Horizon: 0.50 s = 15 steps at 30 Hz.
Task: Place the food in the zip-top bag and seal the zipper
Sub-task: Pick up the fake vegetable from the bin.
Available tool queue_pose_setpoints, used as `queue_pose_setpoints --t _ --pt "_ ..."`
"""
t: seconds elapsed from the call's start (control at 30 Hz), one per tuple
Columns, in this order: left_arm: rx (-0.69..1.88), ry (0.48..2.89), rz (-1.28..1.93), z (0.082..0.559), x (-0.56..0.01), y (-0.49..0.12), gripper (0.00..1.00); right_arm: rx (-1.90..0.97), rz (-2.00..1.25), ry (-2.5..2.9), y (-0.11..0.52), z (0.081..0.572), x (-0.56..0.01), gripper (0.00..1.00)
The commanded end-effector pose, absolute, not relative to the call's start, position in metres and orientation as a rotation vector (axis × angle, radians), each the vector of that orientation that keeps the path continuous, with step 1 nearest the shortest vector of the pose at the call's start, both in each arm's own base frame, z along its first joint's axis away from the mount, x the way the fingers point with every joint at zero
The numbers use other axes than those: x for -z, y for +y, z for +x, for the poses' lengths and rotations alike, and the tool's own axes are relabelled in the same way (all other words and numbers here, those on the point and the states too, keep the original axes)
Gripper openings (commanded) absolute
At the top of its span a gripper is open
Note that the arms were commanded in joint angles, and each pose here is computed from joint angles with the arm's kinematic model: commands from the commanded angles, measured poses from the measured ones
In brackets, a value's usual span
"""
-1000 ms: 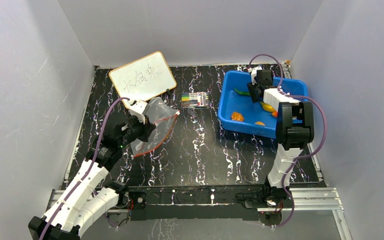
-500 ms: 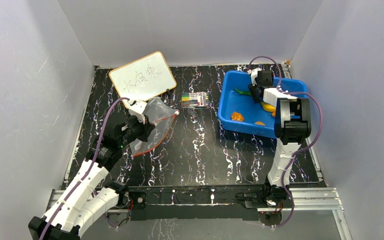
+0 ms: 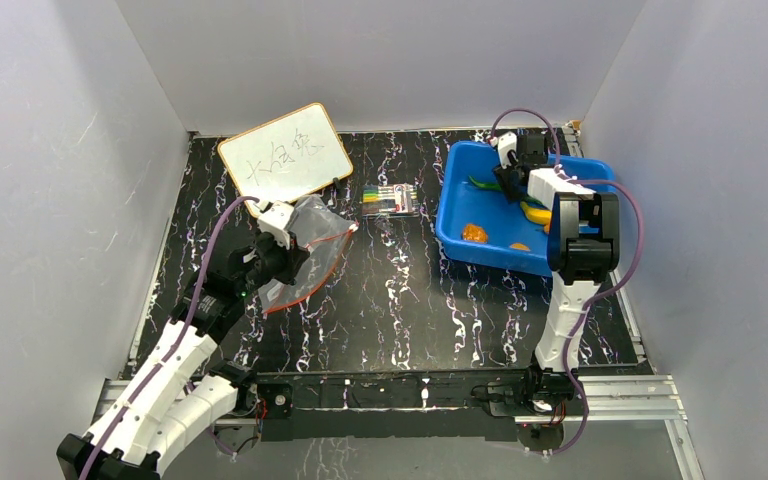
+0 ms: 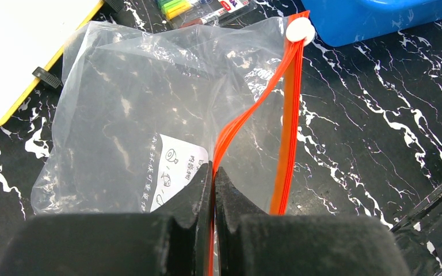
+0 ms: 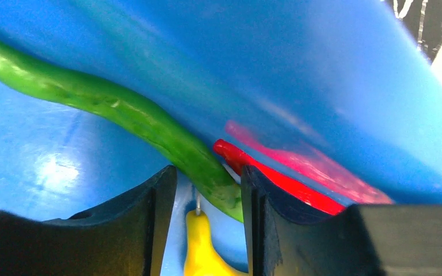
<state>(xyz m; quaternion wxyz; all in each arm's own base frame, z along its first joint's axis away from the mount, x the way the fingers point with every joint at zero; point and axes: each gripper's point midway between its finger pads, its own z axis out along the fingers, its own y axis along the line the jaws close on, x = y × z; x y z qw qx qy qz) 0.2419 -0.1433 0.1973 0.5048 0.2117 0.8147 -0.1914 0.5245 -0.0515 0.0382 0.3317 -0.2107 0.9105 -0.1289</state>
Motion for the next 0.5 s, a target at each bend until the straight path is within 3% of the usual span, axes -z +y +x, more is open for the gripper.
queue_pose_setpoints --t 0.0,0.23,0.47 --pt "0.446 1.941 0.510 0.242 -0.204 -0.141 0.00 0.163 -0.629 2.429 -0.031 0.514 -0.021 0.42" --pt "0.452 1.931 0.512 0.241 -0.206 -0.141 0.00 0.158 -0.640 2.472 -0.032 0.504 -0.018 0.20" --pt "0.449 1.919 0.506 0.239 -0.209 -0.140 0.00 0.173 -0.582 2.382 -0.030 0.506 -0.060 0.03"
